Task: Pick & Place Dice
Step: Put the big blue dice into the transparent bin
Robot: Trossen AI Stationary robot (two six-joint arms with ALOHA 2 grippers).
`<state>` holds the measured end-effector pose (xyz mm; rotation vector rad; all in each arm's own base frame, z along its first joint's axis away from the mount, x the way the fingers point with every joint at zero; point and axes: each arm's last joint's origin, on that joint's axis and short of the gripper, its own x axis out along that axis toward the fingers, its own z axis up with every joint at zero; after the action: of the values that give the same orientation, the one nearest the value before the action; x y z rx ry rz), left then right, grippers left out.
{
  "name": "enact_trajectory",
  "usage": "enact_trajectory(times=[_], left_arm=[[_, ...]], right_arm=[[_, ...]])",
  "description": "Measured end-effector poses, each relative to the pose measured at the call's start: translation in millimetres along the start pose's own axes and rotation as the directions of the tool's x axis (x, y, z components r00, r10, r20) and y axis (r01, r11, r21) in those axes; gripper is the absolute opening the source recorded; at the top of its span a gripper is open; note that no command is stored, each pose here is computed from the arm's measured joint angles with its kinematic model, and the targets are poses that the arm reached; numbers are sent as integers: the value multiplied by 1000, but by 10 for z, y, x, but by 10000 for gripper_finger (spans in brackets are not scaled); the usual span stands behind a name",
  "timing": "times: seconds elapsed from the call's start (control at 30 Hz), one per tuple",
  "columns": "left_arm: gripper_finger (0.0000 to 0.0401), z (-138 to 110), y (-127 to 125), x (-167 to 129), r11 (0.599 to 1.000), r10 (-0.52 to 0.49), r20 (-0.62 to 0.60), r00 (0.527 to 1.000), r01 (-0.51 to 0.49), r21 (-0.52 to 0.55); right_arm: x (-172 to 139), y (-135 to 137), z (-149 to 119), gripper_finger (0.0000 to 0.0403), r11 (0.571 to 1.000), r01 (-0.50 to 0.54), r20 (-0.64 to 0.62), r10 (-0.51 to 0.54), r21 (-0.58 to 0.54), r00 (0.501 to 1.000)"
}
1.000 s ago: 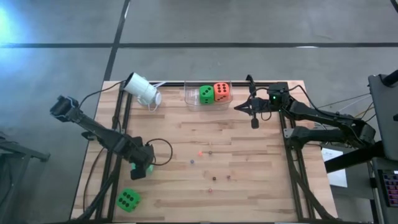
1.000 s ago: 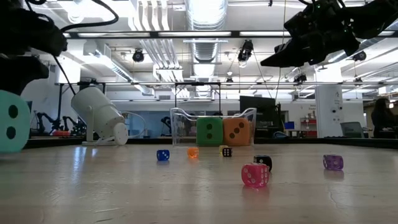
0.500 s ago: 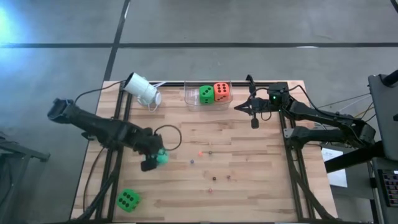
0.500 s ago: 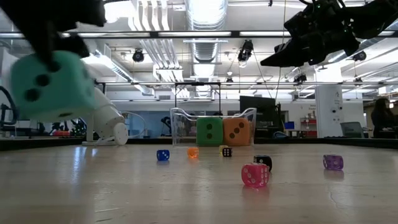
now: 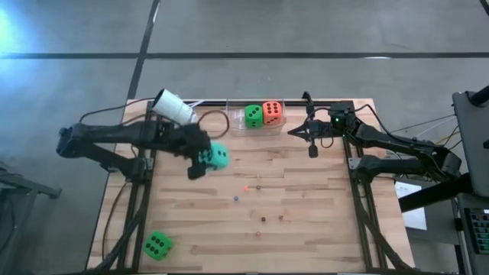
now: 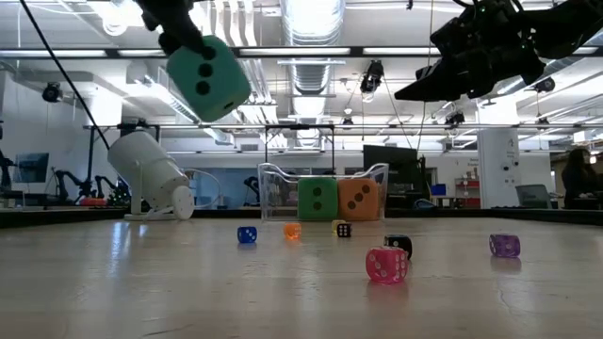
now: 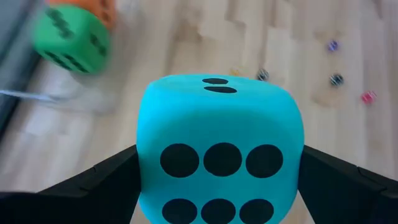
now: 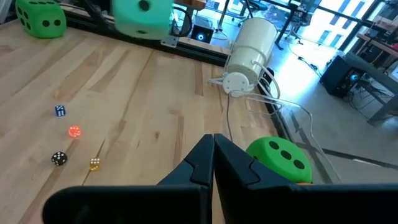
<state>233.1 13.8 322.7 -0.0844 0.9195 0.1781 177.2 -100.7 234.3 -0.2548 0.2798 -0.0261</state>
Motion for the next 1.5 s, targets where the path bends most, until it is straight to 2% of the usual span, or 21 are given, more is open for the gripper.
enact_trajectory(times=[0.17, 0.33, 0.57, 0.8, 1.07, 1.27, 1.5], left_arm=[[368, 131, 233, -40, 998, 61, 49, 997, -61, 1], [368, 313, 427, 64, 993, 110, 38, 993, -112, 39], [368, 791, 753, 255, 983, 169, 37, 985, -171, 70], [368, 1196, 1103, 457, 974, 193, -35, 981, -187, 129], [368, 1595, 1326, 688, 958, 209, 18, 978, -209, 196], [368, 1723, 1446, 950, 945, 220, 28, 975, -220, 242], [368, 1757, 1546, 1229, 945, 226, 29, 974, -227, 234]], right_arm=[[0, 0, 0, 8, 1000, 0, 0, 0, 0, 1000], [-1, -1, 1, 8, 1000, 3, 0, -3, -2, 1000], [-33, 3, 34, 8, 1000, 11, 17, -11, -11, 1000], [-64, 9, 63, 8, 1000, 18, 32, -17, -14, 999], [-65, 9, 60, 8, 1000, 17, 29, -17, -17, 999], [-66, 6, 60, 8, 1000, 19, 29, -19, -23, 999], [-76, 8, 68, 8, 999, 23, 33, -23, -27, 999]])
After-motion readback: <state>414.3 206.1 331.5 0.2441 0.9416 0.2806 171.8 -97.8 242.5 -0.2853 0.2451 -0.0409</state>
